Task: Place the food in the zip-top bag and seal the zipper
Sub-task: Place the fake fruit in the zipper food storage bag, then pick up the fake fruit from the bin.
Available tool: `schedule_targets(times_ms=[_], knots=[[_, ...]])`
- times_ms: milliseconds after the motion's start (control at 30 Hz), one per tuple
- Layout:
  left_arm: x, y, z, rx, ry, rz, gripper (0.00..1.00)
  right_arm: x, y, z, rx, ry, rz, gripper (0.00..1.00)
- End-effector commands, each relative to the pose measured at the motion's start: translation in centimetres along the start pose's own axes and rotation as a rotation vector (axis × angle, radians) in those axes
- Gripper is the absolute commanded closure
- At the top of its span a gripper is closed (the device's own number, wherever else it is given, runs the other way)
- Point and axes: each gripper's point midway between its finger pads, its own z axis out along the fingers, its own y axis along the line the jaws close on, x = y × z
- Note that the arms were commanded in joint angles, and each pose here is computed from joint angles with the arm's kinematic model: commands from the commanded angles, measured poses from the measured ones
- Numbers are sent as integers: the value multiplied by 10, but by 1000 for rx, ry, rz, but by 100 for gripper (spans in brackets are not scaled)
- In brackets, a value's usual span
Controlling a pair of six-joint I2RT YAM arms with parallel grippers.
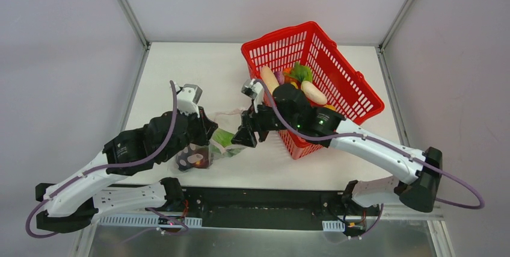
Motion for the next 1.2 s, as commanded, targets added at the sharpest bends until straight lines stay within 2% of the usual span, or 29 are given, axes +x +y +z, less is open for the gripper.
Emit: schedule_targets(times_ms=[0,100,200,267,367,467,567,767,1033,1167], knots=[[-11,6,3,-47,-58,-55,100,-32,4,-28,56,-181,-44,44],[-7,11,3,-68,-50,-55,100,-45,-6,-50,147,-288,-59,44],[-6,13,2,-75,-50,-58,100,-62,-23,-76,288,-421,-55,39],[-5,13,3,-73,-47,-60,100,-74,-50,-99,459,-511,-22,38],[-3,13,4,-75,-41,-61,100,-77,-90,-129,692,-553,28,40],[-2,13,4,-76,-36,-59,100,-69,-137,-150,838,-529,143,42],[-3,14,4,-79,-39,-54,100,-56,-182,-167,874,-501,297,41],[-7,20,4,-115,-55,-47,100,-45,-252,-179,886,-490,492,38],[-7,24,9,-155,-71,-64,100,-41,-330,-152,893,-374,563,39],[-7,26,8,-184,-55,-71,100,-33,-357,-130,883,-267,602,39]])
